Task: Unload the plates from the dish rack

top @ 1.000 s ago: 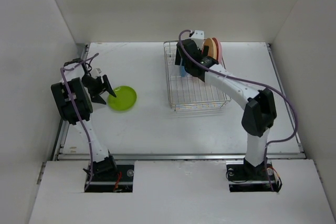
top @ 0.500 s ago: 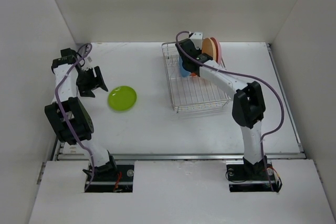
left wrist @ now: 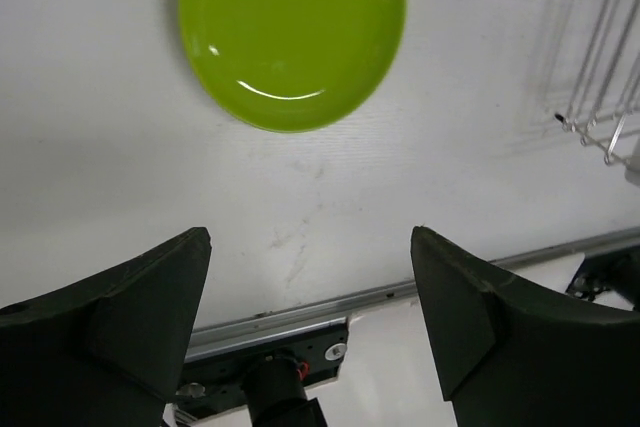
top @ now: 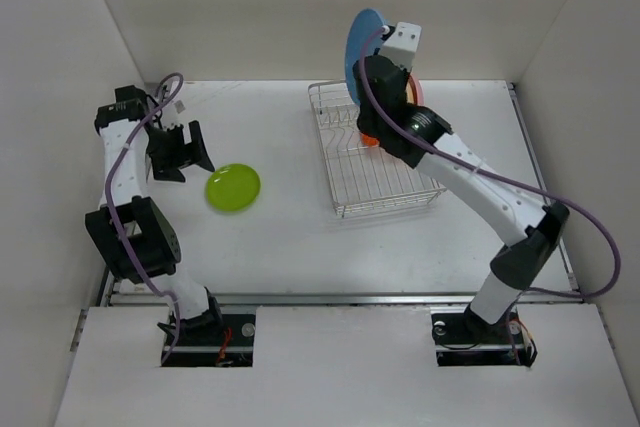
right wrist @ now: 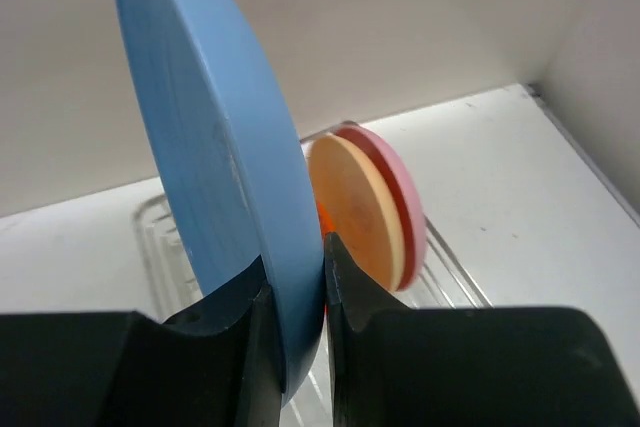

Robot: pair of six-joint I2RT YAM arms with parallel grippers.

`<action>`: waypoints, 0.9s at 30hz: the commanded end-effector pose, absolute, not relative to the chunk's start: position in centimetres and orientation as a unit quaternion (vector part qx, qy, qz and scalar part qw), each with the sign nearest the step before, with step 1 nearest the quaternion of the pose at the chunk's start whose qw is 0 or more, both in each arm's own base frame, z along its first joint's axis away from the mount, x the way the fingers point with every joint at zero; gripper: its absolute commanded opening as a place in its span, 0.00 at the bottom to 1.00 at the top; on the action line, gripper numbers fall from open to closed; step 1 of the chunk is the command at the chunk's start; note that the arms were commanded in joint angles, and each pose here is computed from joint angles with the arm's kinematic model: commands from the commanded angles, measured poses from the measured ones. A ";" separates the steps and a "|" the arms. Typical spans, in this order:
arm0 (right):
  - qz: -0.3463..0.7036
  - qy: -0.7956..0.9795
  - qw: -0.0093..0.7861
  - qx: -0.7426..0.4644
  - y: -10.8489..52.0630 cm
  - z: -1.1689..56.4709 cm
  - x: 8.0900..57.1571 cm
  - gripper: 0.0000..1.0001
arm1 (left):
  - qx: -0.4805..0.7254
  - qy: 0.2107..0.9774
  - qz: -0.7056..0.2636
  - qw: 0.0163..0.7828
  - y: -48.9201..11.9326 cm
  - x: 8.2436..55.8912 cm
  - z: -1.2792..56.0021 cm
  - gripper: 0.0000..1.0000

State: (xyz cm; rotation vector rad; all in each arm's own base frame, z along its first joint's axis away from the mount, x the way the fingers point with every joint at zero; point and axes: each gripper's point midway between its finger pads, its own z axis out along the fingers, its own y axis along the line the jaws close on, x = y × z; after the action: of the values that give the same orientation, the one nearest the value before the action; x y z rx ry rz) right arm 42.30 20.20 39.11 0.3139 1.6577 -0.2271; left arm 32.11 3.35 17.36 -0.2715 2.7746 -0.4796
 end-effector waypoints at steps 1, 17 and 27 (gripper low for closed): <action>-0.011 0.730 0.678 0.081 23.0 41.1 41.2 0.00 | -0.004 0.954 -0.212 0.210 -0.2 30.8 22.2 0.79; 0.448 0.684 0.436 -0.375 42.2 30.9 28.7 0.00 | 0.118 0.932 -0.279 0.199 -4.6 28.1 22.4 0.89; 0.446 0.747 0.224 -0.440 42.7 18.2 25.5 0.00 | 0.089 0.953 -0.227 0.181 -1.8 26.6 20.4 0.89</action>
State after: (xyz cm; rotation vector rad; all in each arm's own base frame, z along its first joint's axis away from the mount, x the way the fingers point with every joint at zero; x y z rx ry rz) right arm 29.17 42.26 20.30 -1.0073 2.0253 1.0802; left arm 26.91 -2.89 19.68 0.2434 2.7269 -0.7059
